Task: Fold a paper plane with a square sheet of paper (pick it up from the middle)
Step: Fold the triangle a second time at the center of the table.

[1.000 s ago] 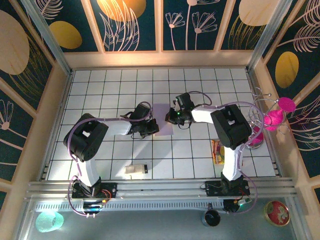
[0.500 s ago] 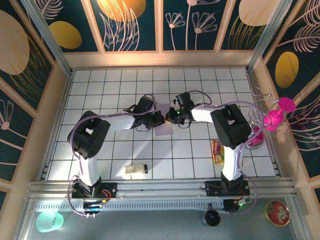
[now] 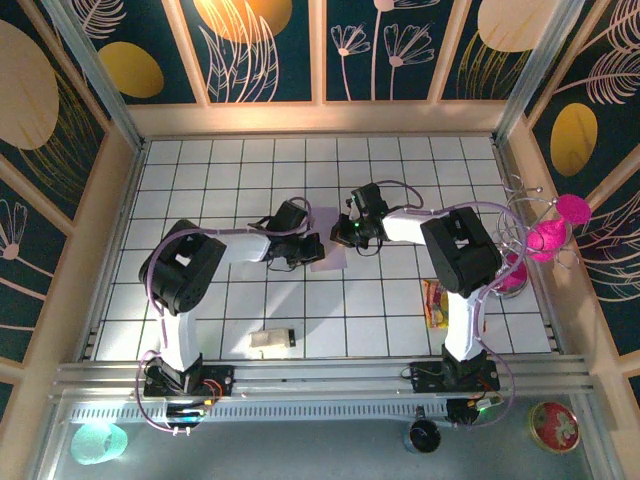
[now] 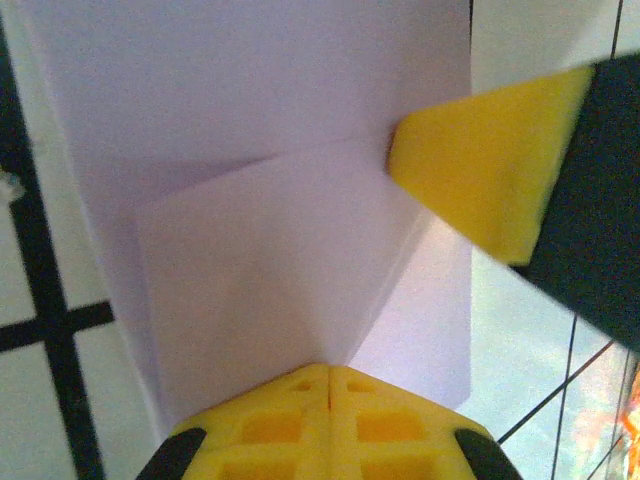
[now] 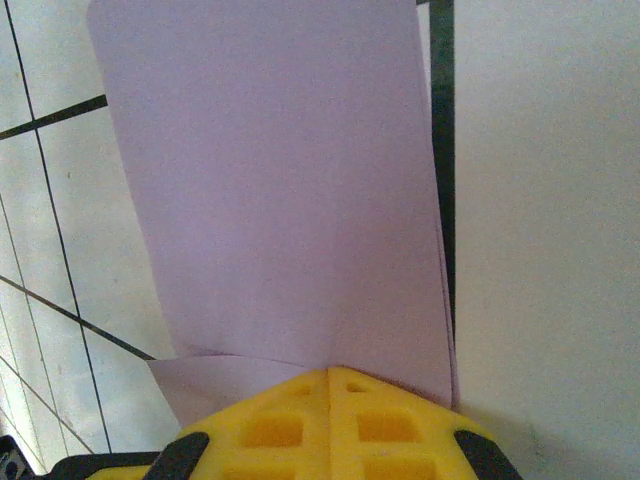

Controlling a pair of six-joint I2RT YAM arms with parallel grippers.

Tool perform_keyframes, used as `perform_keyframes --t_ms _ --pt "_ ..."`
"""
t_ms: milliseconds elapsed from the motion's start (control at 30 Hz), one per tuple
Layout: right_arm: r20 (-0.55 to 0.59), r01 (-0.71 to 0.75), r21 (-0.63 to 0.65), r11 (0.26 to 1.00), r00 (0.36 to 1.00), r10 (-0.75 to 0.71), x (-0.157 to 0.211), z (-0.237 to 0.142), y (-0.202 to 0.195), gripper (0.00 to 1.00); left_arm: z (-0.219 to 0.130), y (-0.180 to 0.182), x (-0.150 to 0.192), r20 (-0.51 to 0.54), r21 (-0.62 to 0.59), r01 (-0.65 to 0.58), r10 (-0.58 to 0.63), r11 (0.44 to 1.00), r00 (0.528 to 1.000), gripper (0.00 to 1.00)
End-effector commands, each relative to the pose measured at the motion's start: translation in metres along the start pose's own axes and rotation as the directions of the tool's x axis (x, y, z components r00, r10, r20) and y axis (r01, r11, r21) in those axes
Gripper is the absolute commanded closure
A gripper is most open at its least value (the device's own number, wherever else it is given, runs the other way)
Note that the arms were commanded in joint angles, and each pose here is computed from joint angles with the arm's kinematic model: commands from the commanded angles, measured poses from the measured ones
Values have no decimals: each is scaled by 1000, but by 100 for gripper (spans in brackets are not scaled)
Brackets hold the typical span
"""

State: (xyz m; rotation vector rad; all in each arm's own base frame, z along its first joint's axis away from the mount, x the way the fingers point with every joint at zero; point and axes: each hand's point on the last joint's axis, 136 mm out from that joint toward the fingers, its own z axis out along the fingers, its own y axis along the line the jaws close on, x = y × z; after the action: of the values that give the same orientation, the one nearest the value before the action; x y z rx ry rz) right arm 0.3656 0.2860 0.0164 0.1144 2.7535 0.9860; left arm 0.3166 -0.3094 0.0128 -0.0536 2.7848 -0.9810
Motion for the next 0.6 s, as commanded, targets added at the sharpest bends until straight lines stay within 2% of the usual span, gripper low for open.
perform_keyframes --t_ms 0,167,300,433,567 --pt "-60 -83 189 978 994 96 23 15 -61 100 -10 47 51 -146 -156 -5 -18 988 989 100" --pt "-57 -79 149 986 994 88 22 15 -54 100 -24 67 75 -188 -209 -19 -21 978 982 100" --pt "-54 -75 117 990 995 82 19 13 -46 100 -35 66 72 -148 -219 -23 -10 975 989 100" --pt "-41 -36 35 999 998 37 6 5 -18 100 -43 32 40 -41 -143 -45 39 989 998 100" --pt "26 6 -119 993 1000 -3 -14 -19 29 96 -66 -5 -9 156 -64 -51 61 997 986 100"
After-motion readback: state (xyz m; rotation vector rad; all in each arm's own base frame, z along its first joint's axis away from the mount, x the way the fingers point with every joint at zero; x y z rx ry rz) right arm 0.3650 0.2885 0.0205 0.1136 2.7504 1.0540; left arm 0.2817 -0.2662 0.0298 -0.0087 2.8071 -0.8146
